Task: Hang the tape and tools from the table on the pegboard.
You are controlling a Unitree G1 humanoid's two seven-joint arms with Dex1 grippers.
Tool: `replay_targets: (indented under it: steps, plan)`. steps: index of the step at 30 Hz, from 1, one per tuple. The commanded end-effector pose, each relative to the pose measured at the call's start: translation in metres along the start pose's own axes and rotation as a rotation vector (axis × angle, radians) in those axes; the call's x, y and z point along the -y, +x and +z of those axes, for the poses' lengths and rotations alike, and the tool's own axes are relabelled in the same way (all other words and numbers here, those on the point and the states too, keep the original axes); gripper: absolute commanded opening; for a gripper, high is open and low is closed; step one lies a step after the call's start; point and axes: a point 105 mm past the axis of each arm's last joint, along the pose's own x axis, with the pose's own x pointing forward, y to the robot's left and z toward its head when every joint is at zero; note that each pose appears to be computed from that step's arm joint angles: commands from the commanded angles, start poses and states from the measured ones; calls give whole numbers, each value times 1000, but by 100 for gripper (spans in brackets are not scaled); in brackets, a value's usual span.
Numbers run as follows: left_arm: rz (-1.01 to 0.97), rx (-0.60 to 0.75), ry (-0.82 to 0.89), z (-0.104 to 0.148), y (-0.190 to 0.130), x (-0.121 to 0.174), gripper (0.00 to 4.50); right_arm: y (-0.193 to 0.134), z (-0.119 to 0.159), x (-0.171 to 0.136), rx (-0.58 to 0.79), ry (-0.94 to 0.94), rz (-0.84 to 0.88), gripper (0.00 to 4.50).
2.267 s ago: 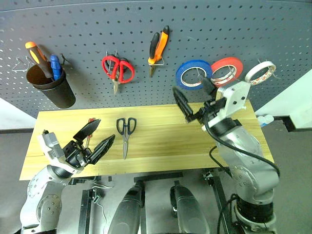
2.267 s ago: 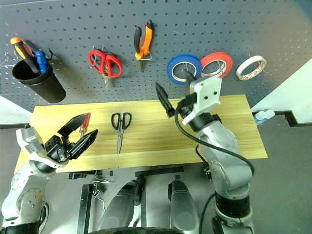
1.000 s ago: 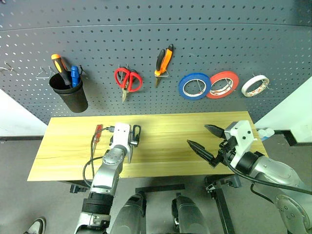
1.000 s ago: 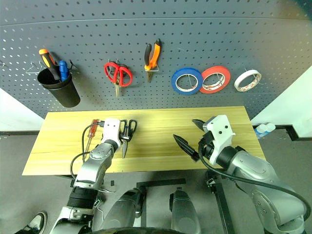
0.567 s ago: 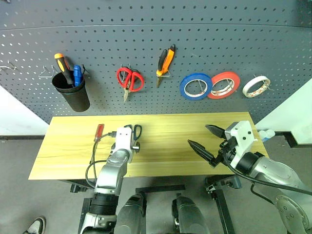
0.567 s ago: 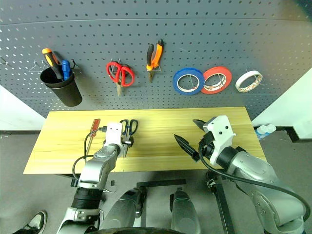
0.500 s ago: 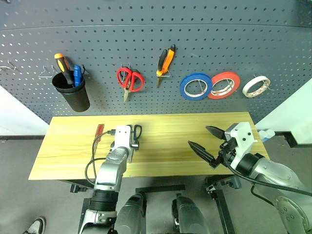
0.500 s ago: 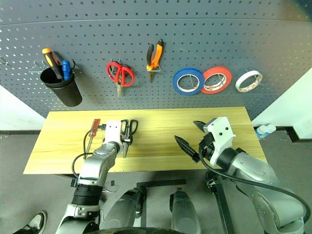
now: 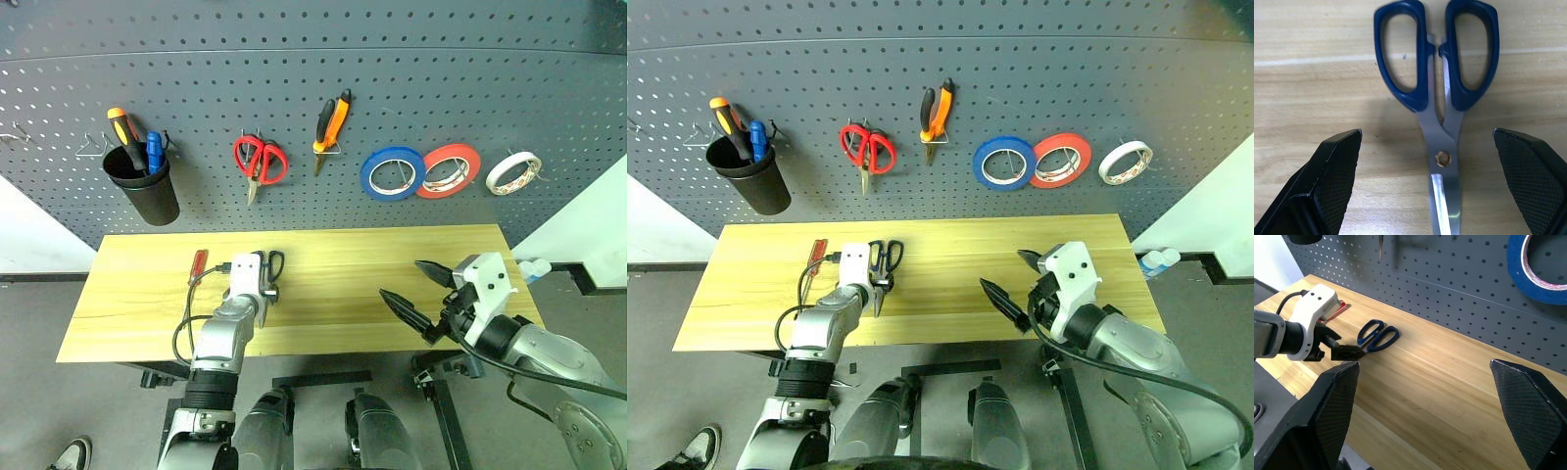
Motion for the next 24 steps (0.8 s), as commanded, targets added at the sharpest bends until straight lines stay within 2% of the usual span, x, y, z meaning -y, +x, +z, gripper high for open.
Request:
replay_targets:
  steps: [1,9,17,24]
  plan:
    - [-12,-9,-12,-4,2,3,450,-5,14,-5,48,-40,8,445]
    - [-16,-25,-6,-9,9,9,450,-7,14,-8,45,-35,3,445]
    - [-25,-22,3,-4,16,14,450,-8,13,-9,41,-27,-7,445]
    - [6,-65,35,-13,16,11,450,-8,13,-9,44,-26,-20,445]
